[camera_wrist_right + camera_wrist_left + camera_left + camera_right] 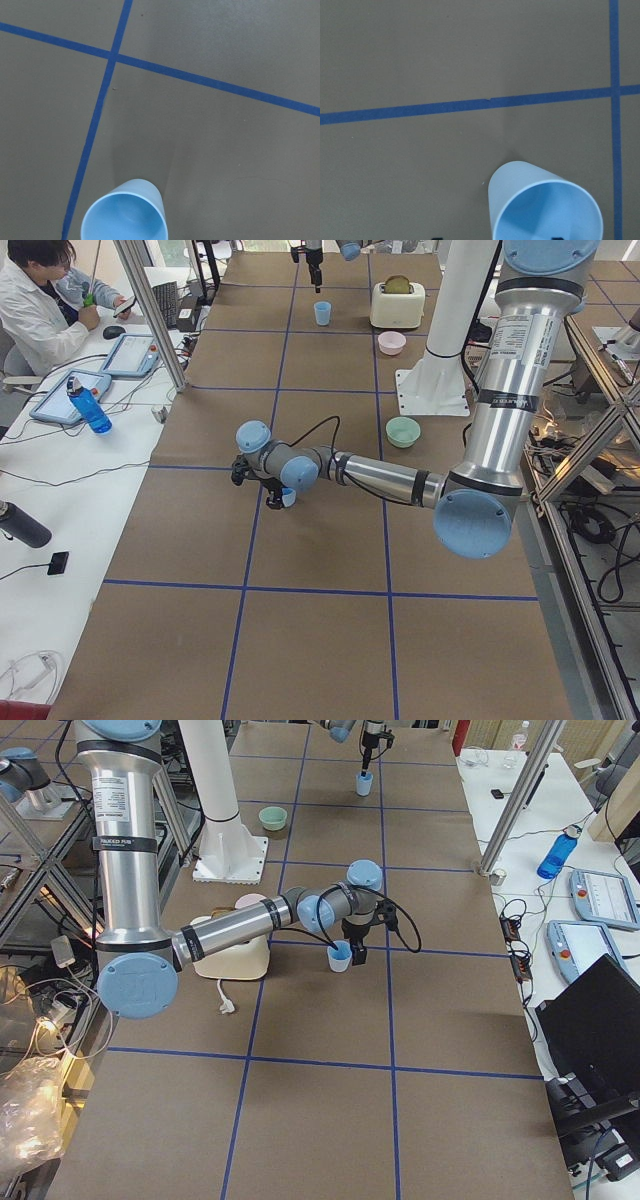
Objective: Stack blue cups with both arms
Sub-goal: 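Close the left gripper on its blue cup while the right gripper grasps the other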
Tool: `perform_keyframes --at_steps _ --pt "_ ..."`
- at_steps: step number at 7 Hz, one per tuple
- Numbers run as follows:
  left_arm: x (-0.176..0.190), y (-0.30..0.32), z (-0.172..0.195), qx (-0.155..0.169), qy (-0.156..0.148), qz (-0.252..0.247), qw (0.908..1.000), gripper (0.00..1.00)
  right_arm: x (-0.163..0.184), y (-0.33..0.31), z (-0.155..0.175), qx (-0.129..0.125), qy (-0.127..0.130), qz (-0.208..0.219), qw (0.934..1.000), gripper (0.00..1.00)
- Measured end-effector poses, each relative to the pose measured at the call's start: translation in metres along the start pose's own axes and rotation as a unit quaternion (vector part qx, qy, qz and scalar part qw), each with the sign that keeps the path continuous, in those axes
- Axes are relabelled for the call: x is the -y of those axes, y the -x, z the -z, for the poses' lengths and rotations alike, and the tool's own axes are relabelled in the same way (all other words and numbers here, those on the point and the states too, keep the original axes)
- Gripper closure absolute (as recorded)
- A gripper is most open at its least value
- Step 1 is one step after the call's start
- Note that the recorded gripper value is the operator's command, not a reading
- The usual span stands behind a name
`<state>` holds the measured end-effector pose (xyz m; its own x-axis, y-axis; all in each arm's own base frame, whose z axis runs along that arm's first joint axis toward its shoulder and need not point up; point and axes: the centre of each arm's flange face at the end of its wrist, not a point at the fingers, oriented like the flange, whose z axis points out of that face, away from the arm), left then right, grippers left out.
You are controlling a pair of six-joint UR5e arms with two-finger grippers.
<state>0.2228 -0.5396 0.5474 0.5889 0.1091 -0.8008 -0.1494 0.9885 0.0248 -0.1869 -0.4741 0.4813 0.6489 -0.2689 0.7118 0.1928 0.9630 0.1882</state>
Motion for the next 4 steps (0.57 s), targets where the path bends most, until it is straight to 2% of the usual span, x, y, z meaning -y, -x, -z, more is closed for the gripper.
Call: perform_keyframes --at_steps 1,2,4 --pt "-0.0006 -0.0017 -0.0028 -0.001 0.001 -0.003 1.0000 0.85 0.0000 0.0006 -0.0001 0.000 0.000 0.000 1.0000 0.02" --pt "-0.0011 -0.0036 -0.0032 -0.002 0.001 -0.005 1.0000 1.00 0.0000 0.0009 -0.0003 0.000 0.000 0.001 1.0000 0.02" --pt "-0.0015 -0.0055 -0.0025 -0.005 -0.004 -0.012 0.9999 1.00 0.0000 0.0011 -0.0005 0.000 0.000 0.001 1.0000 0.02"
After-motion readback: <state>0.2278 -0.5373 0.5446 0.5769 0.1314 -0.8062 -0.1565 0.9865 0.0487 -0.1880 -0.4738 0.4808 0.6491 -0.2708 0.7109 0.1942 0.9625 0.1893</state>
